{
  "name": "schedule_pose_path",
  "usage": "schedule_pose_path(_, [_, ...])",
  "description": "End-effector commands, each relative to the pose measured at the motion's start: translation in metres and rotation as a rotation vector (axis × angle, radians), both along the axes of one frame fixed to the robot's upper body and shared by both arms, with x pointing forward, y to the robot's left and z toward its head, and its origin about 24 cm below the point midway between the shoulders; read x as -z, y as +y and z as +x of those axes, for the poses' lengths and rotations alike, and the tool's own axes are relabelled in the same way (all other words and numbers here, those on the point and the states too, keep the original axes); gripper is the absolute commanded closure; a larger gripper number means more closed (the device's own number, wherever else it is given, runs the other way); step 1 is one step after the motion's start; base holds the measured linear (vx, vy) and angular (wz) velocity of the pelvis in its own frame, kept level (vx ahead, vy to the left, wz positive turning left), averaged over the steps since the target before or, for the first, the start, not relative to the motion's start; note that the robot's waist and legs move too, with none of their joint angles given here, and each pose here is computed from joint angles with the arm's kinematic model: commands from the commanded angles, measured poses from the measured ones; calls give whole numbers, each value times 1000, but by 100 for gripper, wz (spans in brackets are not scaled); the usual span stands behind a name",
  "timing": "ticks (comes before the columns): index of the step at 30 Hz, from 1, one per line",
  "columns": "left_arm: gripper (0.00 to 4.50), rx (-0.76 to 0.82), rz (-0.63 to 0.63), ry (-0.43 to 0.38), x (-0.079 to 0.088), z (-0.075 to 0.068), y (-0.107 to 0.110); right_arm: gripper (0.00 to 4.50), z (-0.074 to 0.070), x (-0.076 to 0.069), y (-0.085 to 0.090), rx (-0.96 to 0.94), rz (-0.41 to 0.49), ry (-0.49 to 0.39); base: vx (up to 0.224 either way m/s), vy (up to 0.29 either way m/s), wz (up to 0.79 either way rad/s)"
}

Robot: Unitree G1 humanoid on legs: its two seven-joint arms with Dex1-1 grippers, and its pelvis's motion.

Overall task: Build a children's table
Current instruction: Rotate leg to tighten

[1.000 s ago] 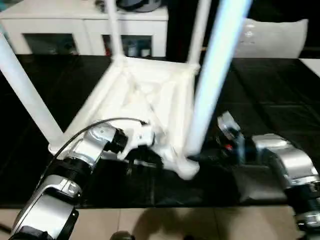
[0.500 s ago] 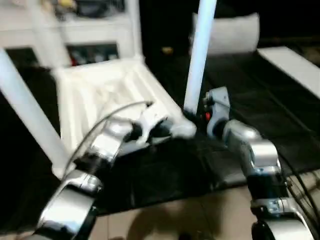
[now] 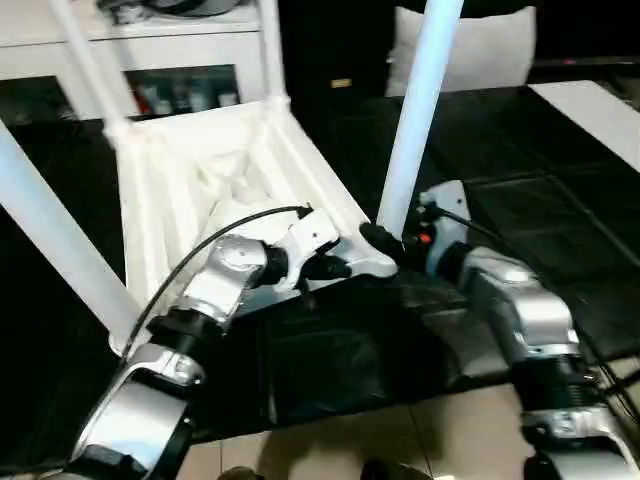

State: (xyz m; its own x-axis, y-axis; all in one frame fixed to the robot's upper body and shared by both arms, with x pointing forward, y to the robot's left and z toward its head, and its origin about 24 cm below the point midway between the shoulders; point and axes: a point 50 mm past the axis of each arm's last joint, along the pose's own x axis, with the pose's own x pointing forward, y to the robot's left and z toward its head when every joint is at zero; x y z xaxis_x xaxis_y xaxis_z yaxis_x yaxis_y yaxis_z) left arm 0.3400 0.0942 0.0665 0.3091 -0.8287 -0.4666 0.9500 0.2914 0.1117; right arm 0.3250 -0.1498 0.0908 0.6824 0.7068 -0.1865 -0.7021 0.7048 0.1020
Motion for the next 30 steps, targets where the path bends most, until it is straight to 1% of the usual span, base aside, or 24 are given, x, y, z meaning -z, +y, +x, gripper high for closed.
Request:
schedule_pose_path(1, [450, 127, -47, -96, -22, -2, -5, 44, -5, -5, -8, -95, -20, -30, 0, 0, 0])
schedule_pose_path(2, [450, 182, -38, -90, -21, -5, -2, 35, -7, -5, -15, -142, -59, -34, 0, 0, 0])
schedule_pose_path(4, [450, 237, -12, -76, -20, -8, 3, 23, -10, -6, -23, -211, -98, -35, 0, 0, 0])
schedule_pose_path(5, [450, 242, -8, -74, -20, -8, 4, 12, -11, -6, -24, -223, -101, -35, 0, 0, 0])
schedule_pose_path(6, [450, 269, 21, -78, -19, -9, 7, 4, -16, -7, -27, -308, -113, -42, 0, 0, 0])
schedule_pose_path(8, [450, 295, 34, -82, -18, -9, 8, 4, -21, -7, -28, -372, -110, -38, 0, 0, 0])
schedule_pose_path(9, [450, 339, 39, -80, -18, -11, 10, 4, -26, -7, -30, -451, -104, -21, 0, 0, 0])
schedule_pose_path(12, [450, 404, 39, -67, -18, -16, 10, 4, -32, -6, -31, -534, -98, 21, 0, 0, 0])
schedule_pose_path(14, [450, 460, 53, -58, -16, -20, 10, 30, -35, -3, -31, -586, -119, 45, 0, 0, 0])
schedule_pose_path(15, [450, 481, 62, -54, -15, -22, 11, 30, -35, -1, -31, -595, -127, 52, 0, 0, 0])
schedule_pose_path(16, [450, 499, 70, -50, -14, -23, 11, 41, -35, 0, -32, -602, -129, 57, 0, 0, 0])
schedule_pose_path(21, [450, 569, 84, -51, -13, -29, 9, 85, -32, 2, -31, -623, -118, 57, 0, 0, 0])
schedule_pose_path(22, [450, 576, 85, -53, -13, -30, 8, 95, -34, 2, -30, -647, -104, 70, 0, 0, 0])
schedule_pose_path(23, [450, 577, 85, -54, -13, -30, 8, 110, -34, 2, -30, -656, -102, 75, 0, 0, 0])
schedule_pose_path(26, [450, 576, 93, -61, -13, -28, 8, 129, -38, 1, -29, -700, -93, 98, 0, 0, 0])
schedule_pose_path(28, [450, 573, 99, -64, -13, -27, 9, 154, -39, 1, -29, -719, -86, 103, 0, 0, 0])
schedule_pose_path(30, [450, 572, 101, -64, -13, -27, 10, 168, -39, 1, -29, -728, -86, 104, 0, 0, 0])
